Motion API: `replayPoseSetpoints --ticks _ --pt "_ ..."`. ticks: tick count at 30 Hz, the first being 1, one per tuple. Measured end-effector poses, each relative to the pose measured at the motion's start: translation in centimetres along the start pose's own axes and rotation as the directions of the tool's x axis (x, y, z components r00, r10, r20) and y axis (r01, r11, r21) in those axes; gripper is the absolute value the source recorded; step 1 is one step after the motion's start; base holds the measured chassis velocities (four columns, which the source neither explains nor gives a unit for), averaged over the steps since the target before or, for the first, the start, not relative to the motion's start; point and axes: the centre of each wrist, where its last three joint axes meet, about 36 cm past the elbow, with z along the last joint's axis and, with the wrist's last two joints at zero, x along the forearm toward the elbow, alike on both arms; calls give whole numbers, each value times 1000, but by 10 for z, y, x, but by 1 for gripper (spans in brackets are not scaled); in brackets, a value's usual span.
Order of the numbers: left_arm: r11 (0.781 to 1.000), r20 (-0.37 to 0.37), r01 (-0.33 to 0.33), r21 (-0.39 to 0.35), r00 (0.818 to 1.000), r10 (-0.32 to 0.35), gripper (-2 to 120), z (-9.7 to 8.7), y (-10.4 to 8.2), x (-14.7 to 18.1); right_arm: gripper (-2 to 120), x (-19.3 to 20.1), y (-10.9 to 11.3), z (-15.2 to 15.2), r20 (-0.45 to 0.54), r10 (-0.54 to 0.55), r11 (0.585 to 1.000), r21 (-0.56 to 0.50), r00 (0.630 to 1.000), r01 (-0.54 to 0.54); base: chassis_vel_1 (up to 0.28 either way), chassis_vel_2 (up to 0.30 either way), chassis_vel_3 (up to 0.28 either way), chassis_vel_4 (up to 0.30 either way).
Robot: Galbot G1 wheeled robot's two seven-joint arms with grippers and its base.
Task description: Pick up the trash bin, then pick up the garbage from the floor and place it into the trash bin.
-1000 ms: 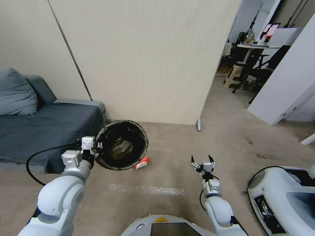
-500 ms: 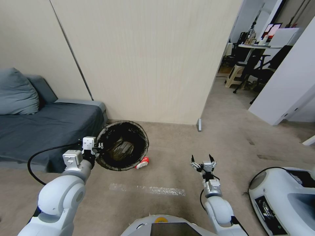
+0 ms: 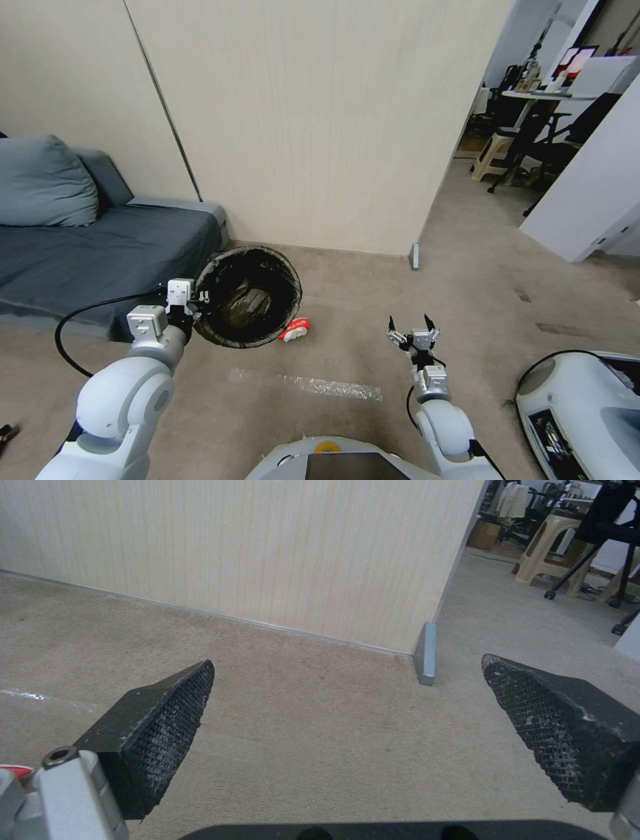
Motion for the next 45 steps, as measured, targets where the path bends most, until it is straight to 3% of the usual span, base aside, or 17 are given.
replayPoseSetpoints --ticks 45 --pt "1000 -5 13 13 1000 -13 1 0 3 0 100 0 0 4 -13 -2 1000 2 1000 2 0 0 0 0"
